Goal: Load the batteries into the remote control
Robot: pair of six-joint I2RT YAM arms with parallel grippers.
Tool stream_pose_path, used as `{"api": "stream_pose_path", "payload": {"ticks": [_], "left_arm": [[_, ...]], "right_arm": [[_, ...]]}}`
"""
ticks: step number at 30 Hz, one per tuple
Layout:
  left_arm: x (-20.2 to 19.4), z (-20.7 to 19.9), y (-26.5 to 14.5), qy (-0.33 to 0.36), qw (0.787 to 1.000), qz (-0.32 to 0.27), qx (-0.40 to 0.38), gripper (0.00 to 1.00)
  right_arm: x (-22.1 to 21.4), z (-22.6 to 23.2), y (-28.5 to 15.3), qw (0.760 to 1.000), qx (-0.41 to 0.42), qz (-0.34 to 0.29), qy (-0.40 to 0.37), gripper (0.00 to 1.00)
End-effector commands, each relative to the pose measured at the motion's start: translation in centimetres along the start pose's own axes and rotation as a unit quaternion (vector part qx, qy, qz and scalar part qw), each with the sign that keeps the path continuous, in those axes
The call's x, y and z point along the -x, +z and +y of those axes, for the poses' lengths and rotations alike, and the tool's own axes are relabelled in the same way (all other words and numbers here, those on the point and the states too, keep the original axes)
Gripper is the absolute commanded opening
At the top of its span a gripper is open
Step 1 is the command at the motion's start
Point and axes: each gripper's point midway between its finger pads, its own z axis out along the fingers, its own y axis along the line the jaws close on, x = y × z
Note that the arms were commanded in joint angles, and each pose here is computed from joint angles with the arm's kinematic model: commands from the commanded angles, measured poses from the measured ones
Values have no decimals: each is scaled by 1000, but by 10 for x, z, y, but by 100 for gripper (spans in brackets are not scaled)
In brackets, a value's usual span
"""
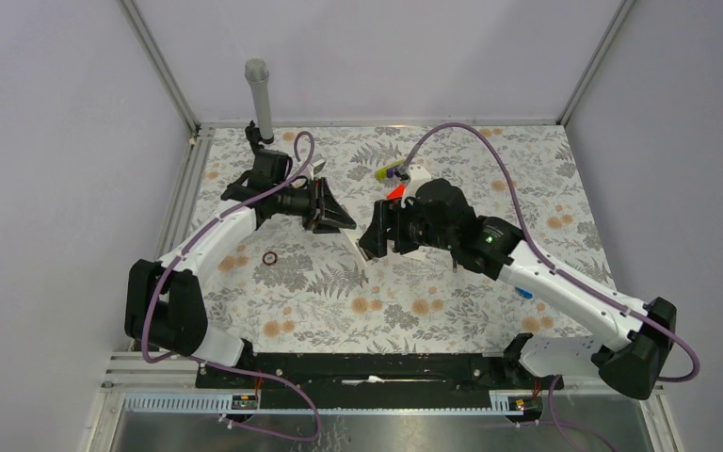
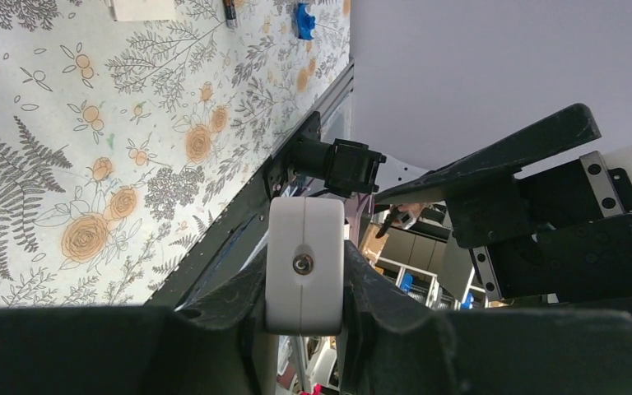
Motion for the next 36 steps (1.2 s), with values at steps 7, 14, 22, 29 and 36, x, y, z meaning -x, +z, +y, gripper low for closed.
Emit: {"api": "stream_pose_path", "payload": {"ticks": [7,14,22,29,36], "left_arm": [[9,-60,-26,23,996,-26,-77,0],[12,-74,-33,20,995,-42,-93,0],[12,-79,-34,19,993,-42,-106,0],[14,-77,-32,13,993,-42,-108,0],[15,-74,-32,12,993,-42,-107,0]], "right_arm": [[26,21,-9,996,43,-65,34,78],[25,25,-4,997,49,-53,33,60],[33,22,-7,996,37,-72,40,57],[39,25,-19,992,55,-105,45,77],[44,15,-22,990,43,-118,69,62]]}}
